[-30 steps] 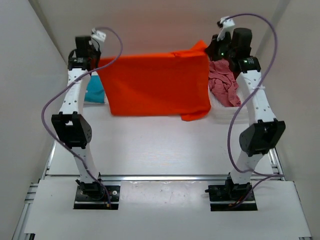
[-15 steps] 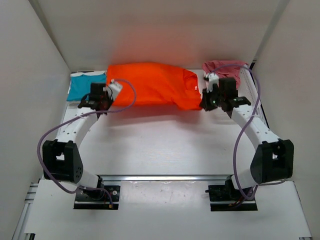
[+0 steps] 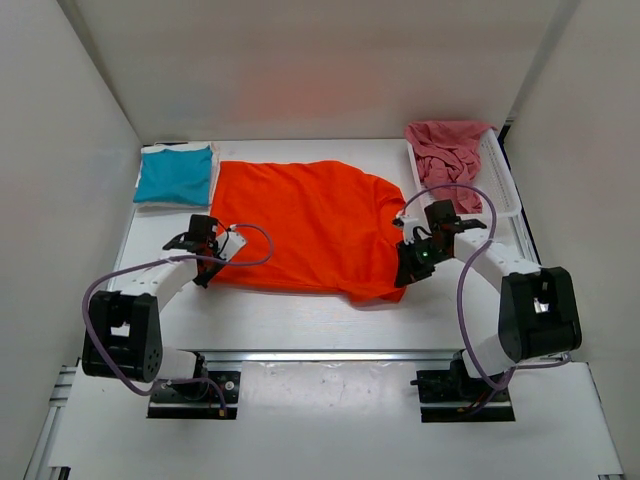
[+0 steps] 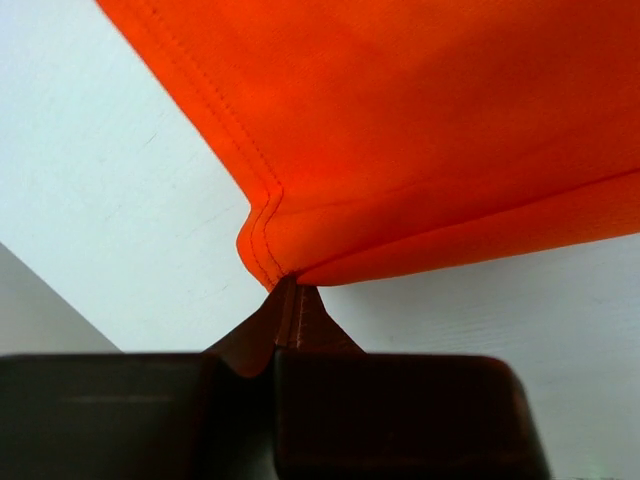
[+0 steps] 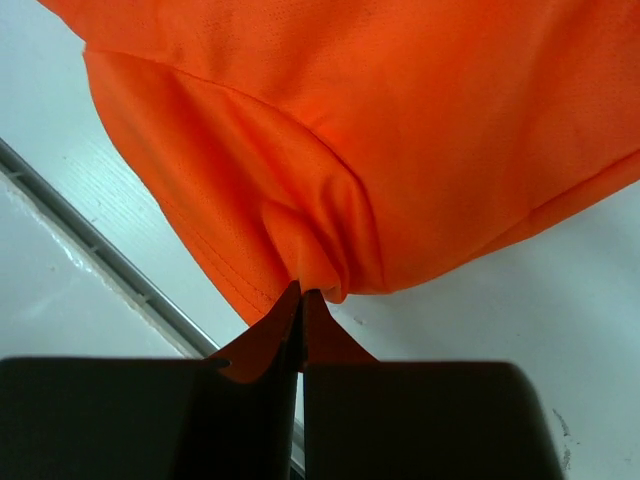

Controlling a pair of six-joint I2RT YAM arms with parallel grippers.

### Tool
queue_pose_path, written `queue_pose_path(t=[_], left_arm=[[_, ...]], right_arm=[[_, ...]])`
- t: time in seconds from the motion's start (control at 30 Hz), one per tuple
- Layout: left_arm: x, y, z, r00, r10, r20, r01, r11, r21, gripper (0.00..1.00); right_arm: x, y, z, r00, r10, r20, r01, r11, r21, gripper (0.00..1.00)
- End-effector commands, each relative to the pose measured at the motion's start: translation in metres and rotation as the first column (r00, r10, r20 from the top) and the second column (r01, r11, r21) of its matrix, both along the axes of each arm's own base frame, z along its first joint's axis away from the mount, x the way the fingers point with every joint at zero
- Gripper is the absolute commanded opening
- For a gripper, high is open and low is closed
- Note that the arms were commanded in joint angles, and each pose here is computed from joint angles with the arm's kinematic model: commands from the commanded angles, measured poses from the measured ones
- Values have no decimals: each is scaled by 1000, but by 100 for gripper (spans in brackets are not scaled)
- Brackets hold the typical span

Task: Fold and stack the t-shirts
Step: Flatten out the tshirt, then fold the flattened tshirt in 1/3 of the way

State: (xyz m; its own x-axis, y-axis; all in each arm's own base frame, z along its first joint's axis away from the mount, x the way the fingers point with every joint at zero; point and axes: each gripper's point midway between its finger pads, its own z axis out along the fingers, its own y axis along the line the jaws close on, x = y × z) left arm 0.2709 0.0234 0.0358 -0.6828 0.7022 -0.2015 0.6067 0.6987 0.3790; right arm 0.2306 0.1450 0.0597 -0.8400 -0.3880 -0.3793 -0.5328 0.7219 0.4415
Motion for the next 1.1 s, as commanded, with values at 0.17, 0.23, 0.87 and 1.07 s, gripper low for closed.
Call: queue_pose_path(t=[0.17,0.23,0.87,1.07], left_arm=[[31,-2,37,992,21,122,-18,1000,-25,0],[56,-2,53,983,50,174,-44,998,-41,0],[160,4,30,956,249,155,-236,967,-95,0],[164,8,19,953,263,152,-258,965,-52,0]], right_arm=[[68,23,56,972,29,234,-49,996,79,0],[93,22,64,959,7,283,-26,998,66,1],[201,6,43,932,-38,360,54,998,-33,0],[215,14,37,932,-21,363,40,998,-44,0]])
